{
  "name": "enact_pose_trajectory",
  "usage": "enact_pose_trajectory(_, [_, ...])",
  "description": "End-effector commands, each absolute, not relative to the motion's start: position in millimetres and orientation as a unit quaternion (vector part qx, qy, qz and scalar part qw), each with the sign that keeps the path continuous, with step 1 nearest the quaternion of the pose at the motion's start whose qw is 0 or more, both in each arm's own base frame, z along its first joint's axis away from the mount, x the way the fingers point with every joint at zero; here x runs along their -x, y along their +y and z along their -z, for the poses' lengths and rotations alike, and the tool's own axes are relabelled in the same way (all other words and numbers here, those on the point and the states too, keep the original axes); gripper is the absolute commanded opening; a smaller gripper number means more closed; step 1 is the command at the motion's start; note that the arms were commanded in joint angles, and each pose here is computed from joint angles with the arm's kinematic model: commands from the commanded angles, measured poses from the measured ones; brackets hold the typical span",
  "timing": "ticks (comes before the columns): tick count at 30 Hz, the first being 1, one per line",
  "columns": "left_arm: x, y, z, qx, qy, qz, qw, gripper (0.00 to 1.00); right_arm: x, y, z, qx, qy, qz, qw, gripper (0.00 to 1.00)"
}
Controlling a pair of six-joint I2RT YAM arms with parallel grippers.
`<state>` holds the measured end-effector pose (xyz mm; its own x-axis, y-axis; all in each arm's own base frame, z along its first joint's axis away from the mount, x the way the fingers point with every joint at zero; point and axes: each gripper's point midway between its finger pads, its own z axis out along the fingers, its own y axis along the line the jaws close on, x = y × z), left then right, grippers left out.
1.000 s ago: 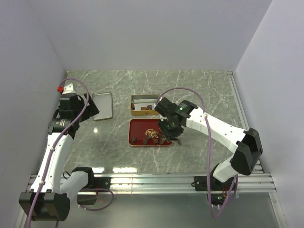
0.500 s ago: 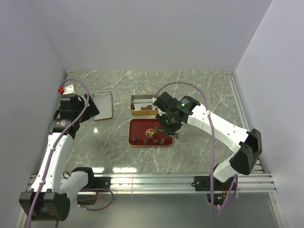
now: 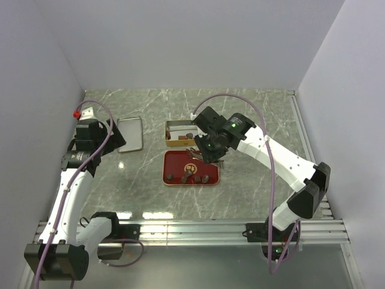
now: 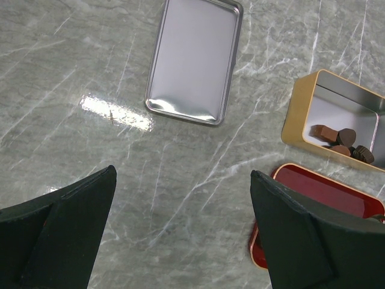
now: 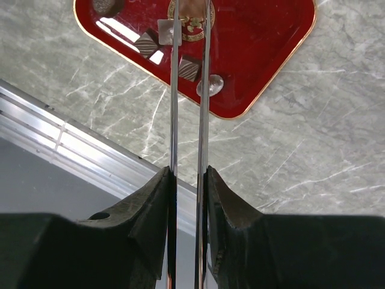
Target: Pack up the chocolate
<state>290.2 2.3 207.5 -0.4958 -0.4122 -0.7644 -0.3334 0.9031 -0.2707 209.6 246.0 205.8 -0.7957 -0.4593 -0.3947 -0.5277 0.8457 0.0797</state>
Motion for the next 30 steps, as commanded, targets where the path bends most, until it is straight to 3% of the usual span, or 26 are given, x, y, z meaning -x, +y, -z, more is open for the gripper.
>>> enact_pose_trajectory(1, [-293.1,4.8,-219.6,0.22,0.851,0.046,0.475,0.99,-219.6,253.2,-222.1,0.256,0.938,-0.099,0.21,0.28])
enact_pose_trajectory(30, [-302.5,8.0,-228.3,0.217,0.848,0.037,0.482,0.99,-335.4,269.0,-256.7,0.206,0.925,-0.109,0.301,0.27])
